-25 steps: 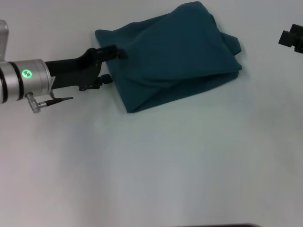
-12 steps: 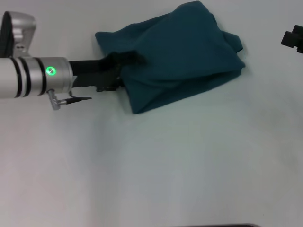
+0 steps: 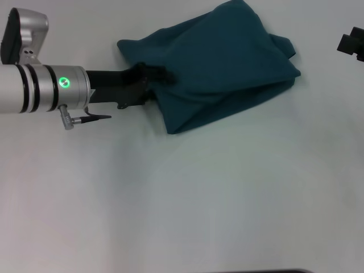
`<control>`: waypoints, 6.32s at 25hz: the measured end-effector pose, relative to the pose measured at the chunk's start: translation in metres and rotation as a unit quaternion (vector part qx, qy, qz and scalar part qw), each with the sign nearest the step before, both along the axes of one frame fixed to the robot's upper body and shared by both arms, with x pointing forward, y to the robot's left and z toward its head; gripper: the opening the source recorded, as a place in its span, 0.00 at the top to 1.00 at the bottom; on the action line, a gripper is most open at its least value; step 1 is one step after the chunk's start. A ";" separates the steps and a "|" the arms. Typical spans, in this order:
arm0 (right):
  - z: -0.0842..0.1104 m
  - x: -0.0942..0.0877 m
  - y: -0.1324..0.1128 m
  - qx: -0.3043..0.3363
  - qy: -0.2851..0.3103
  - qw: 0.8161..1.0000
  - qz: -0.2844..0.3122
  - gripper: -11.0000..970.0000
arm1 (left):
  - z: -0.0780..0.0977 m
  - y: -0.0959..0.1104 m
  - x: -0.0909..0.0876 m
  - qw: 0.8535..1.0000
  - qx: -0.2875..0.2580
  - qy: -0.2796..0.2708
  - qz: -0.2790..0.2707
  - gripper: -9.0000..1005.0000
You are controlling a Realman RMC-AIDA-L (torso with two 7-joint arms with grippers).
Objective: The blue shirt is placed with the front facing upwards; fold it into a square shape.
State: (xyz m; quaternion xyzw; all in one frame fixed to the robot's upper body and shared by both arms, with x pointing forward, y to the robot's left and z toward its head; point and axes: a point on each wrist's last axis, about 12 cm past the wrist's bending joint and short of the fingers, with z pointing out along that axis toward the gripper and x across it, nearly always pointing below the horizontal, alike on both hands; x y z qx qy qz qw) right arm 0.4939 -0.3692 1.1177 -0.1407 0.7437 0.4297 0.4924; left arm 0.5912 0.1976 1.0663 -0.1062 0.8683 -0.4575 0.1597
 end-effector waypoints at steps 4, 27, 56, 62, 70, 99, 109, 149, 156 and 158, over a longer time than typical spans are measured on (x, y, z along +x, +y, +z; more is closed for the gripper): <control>-0.001 0.000 0.002 0.007 0.001 1.000 0.005 0.07 | 0.000 -0.005 0.002 1.000 0.007 -0.001 -0.005 0.41; -0.007 -0.003 0.000 0.027 0.016 0.999 0.003 0.07 | -0.009 0.054 -0.043 0.997 -0.012 0.034 -0.071 0.89; -0.001 0.017 0.014 0.040 0.021 0.999 0.026 0.07 | 0.041 0.176 -0.028 0.996 0.068 -0.021 0.054 0.74; -0.001 0.018 0.016 0.043 0.026 0.998 0.029 0.07 | 0.059 0.168 -0.039 0.990 -0.007 -0.112 0.082 0.54; -0.005 0.017 0.017 0.032 0.037 0.998 0.033 0.07 | 0.055 0.123 -0.010 0.982 0.047 -0.182 0.034 0.24; -0.004 0.022 0.013 0.021 0.036 0.999 0.018 0.07 | 0.031 0.067 0.043 0.902 0.356 -0.226 -0.096 0.06; -0.006 0.021 0.011 0.018 0.039 0.999 0.010 0.07 | 0.025 0.064 0.043 0.901 0.362 -0.219 -0.099 0.06; -0.008 0.023 0.010 0.010 0.044 0.999 0.008 0.07 | 0.032 0.045 0.048 0.886 0.386 -0.230 -0.115 0.72; -0.008 0.025 0.010 0.008 0.045 0.999 0.004 0.07 | 0.040 0.049 0.049 0.883 0.388 -0.243 -0.100 0.93; -0.007 0.025 0.010 0.008 0.044 0.999 0.004 0.07 | 0.040 0.050 0.048 0.884 0.388 -0.242 -0.099 0.97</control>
